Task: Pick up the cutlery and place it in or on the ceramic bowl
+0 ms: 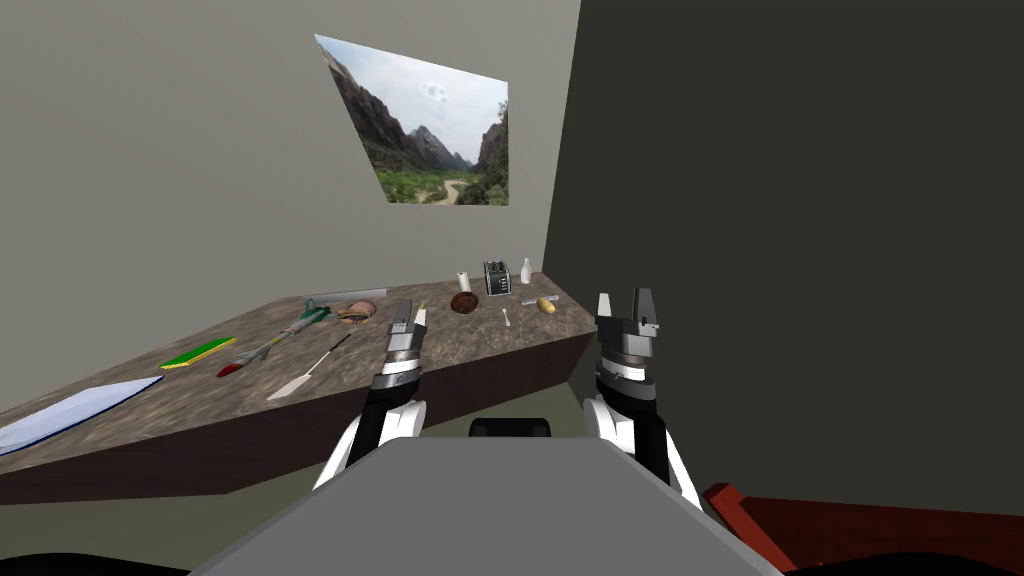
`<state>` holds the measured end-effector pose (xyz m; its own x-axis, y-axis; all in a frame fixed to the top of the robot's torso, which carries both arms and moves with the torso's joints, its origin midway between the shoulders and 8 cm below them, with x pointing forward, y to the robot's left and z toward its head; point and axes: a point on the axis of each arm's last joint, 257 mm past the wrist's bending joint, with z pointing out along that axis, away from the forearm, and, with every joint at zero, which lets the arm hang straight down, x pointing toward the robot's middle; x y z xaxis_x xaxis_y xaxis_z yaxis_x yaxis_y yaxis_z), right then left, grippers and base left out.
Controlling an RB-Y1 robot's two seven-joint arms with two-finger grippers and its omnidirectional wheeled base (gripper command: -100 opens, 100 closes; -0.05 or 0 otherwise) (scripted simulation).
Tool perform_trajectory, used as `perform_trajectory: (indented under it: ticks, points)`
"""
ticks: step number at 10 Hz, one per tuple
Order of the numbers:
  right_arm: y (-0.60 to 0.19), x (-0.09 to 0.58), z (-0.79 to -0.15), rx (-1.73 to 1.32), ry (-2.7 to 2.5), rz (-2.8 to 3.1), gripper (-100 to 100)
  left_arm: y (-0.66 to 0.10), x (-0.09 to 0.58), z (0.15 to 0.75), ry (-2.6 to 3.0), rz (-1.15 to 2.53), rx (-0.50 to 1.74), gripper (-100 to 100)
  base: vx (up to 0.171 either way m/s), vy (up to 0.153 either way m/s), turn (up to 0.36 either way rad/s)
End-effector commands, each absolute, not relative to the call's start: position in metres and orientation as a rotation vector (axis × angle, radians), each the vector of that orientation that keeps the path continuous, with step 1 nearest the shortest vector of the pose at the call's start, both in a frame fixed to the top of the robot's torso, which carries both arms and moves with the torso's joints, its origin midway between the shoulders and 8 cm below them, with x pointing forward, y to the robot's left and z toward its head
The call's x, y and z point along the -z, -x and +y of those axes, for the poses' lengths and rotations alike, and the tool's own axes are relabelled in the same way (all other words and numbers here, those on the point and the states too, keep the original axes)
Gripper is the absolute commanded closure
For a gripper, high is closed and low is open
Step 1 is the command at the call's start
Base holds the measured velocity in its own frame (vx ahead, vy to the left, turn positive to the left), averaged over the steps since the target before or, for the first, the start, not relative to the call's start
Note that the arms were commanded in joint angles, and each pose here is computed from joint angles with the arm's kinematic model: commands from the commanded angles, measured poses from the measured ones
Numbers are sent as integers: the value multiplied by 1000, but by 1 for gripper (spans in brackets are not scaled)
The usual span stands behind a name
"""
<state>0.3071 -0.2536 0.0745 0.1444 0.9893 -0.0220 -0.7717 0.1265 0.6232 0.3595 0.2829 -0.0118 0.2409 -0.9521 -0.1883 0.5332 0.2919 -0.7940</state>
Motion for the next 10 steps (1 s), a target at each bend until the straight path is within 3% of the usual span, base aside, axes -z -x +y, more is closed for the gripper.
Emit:
perform_trajectory:
  ticks: [1,10]
  points:
    - [-307,-74,-254,-1360,-538,495,0,-363,15,279,653,795,1131,-100,-2,3,-43]
    - [-307,-74,-254,-1360,-538,496,0,-393,54,266,598,1049,1137,-100,-12,21,-96]
